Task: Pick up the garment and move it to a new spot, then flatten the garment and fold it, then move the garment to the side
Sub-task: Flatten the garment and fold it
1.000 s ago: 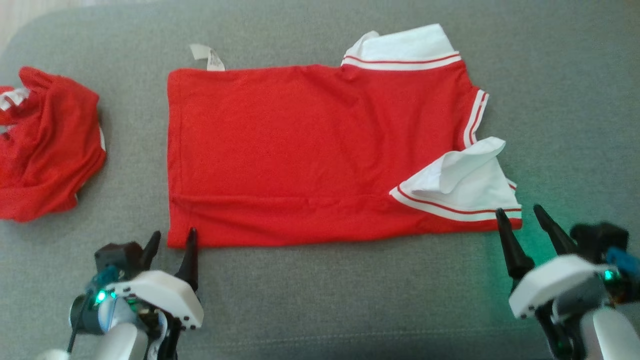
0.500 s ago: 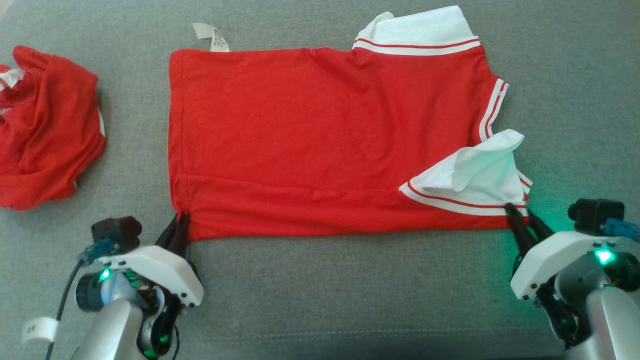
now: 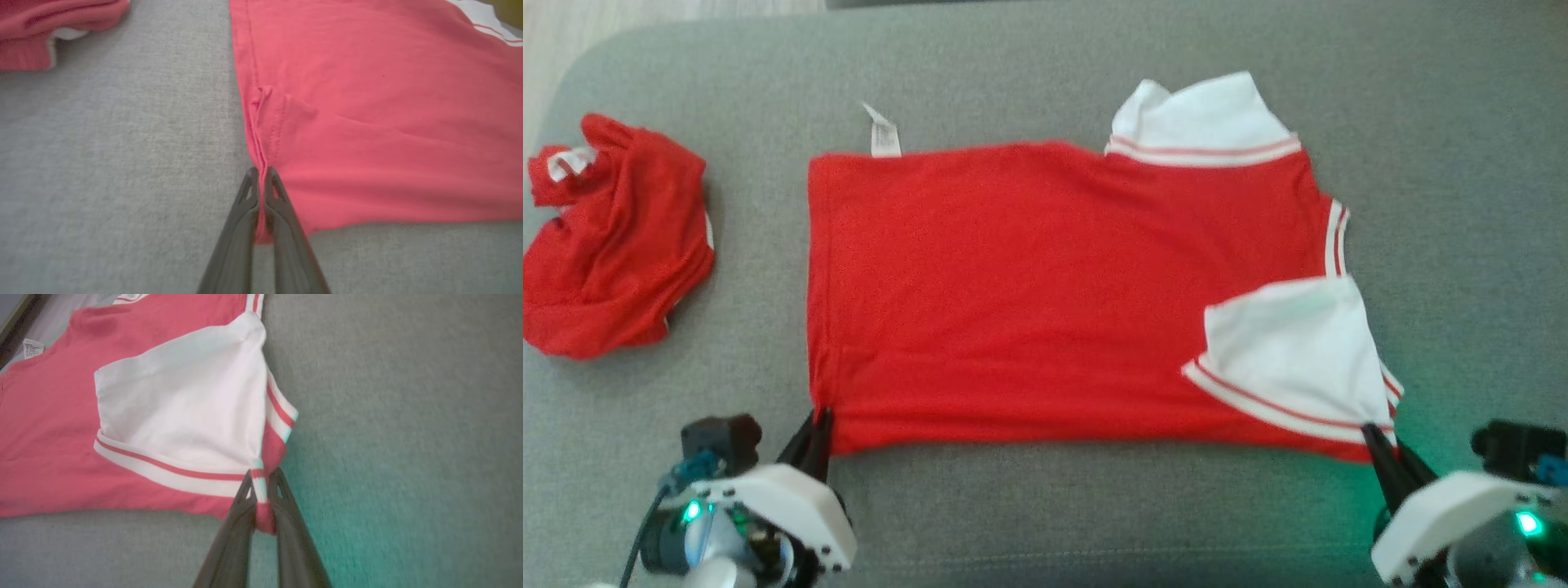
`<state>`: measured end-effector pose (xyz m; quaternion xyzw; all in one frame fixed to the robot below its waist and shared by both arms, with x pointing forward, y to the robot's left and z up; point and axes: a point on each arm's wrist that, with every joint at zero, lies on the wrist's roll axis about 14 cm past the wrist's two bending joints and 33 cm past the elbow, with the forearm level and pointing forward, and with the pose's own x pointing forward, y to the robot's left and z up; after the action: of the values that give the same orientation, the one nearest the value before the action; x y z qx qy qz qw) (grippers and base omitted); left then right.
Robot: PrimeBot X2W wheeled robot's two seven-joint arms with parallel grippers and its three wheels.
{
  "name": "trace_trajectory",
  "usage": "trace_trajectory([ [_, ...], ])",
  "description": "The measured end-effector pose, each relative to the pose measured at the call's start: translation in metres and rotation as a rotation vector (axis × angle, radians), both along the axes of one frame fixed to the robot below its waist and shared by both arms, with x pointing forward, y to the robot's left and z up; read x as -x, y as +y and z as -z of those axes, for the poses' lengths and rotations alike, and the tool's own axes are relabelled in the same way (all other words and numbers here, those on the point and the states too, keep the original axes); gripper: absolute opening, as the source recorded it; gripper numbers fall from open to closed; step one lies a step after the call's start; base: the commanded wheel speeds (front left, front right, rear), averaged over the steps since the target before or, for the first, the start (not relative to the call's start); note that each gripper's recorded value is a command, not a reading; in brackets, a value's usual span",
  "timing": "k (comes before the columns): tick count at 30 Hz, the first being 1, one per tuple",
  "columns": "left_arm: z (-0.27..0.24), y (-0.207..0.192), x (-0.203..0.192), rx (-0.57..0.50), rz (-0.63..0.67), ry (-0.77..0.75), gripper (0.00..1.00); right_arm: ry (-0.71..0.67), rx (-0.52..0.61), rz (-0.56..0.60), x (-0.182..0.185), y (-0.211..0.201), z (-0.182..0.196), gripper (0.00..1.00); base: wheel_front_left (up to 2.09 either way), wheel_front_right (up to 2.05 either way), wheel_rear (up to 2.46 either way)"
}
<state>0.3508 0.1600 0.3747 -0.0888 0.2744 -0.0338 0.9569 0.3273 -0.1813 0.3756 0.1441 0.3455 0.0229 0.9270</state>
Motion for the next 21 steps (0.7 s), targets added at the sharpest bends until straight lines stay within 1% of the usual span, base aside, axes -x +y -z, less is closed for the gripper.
trace_trajectory([
  [8, -0.009, 0.005, 0.023, -0.021, -0.007, 0.019, 0.00, 0.026, -0.034, 0.028, 0.033, 0.000, -0.010, 0.00, 0.00, 0.00, 0.00],
  [9, -0.008, 0.005, 0.026, -0.023, -0.001, 0.028, 0.02, 0.027, -0.039, 0.029, 0.035, 0.000, -0.011, 0.20, 0.00, 0.00, 0.00],
  [10, -0.008, 0.005, 0.026, -0.025, 0.001, 0.033, 0.50, 0.024, -0.041, 0.030, 0.037, 0.000, -0.012, 0.62, 0.00, 0.00, 0.00],
  [11, -0.008, 0.005, 0.027, -0.026, 0.003, 0.036, 0.50, 0.019, -0.041, 0.029, 0.037, 0.000, -0.014, 0.62, 0.00, 0.00, 0.00],
  [12, -0.009, 0.005, 0.027, -0.025, 0.005, 0.036, 1.00, 0.009, -0.041, 0.028, 0.036, 0.001, -0.017, 1.00, 0.00, 0.00, 0.00],
  [14, -0.011, 0.005, 0.026, -0.027, -0.002, 0.029, 1.00, -0.035, -0.025, 0.029, 0.032, -0.001, -0.026, 1.00, 0.00, 0.00, 0.00],
  [16, -0.018, 0.006, 0.024, -0.027, -0.017, -0.004, 1.00, -0.092, 0.014, 0.029, 0.026, -0.005, -0.037, 1.00, 0.00, 0.00, 0.00],
  [21, -0.049, 0.011, 0.012, -0.034, -0.064, -0.168, 1.00, -0.329, 0.117, 0.032, 0.000, -0.012, -0.083, 1.00, 0.00, 0.00, 0.00],
])
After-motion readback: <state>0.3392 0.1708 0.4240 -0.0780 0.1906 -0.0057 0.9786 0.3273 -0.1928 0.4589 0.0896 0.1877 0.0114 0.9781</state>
